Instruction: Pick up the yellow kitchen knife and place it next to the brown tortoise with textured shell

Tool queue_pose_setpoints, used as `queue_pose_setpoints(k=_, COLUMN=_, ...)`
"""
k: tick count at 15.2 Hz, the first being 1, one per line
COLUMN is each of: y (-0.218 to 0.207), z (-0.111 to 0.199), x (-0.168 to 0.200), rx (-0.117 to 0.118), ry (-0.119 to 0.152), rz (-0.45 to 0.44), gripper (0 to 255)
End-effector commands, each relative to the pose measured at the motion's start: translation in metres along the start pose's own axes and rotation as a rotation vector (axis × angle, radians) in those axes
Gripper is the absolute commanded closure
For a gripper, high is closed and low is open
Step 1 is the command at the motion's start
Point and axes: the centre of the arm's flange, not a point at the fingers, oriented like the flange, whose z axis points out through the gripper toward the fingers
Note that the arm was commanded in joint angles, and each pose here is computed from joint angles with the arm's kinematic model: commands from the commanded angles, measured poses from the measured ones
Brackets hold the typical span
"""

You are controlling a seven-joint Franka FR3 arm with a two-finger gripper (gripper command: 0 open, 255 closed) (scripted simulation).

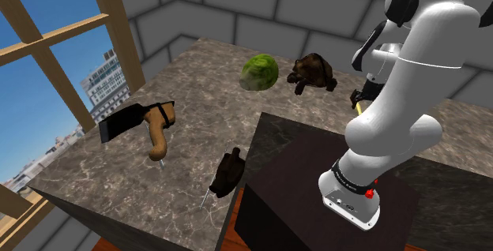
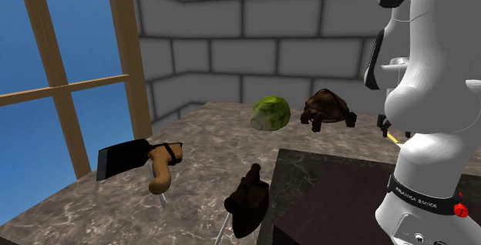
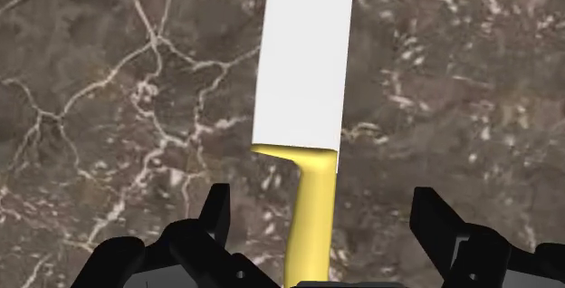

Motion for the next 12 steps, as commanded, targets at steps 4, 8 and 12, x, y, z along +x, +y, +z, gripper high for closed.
queue_pose_setpoints(k=4, y=0.000, z=-0.040, x=0.000, rx=0.000, ry=0.000, rz=0.000, gripper=0)
queue_pose_setpoints(k=8, y=0.000, z=-0.050, x=0.000, rx=0.000, ry=0.000, rz=0.000, gripper=0)
queue_pose_setpoints(k=12, y=0.000, z=-0.050, x=0.000, rx=0.000, ry=0.000, rz=0.000, gripper=0)
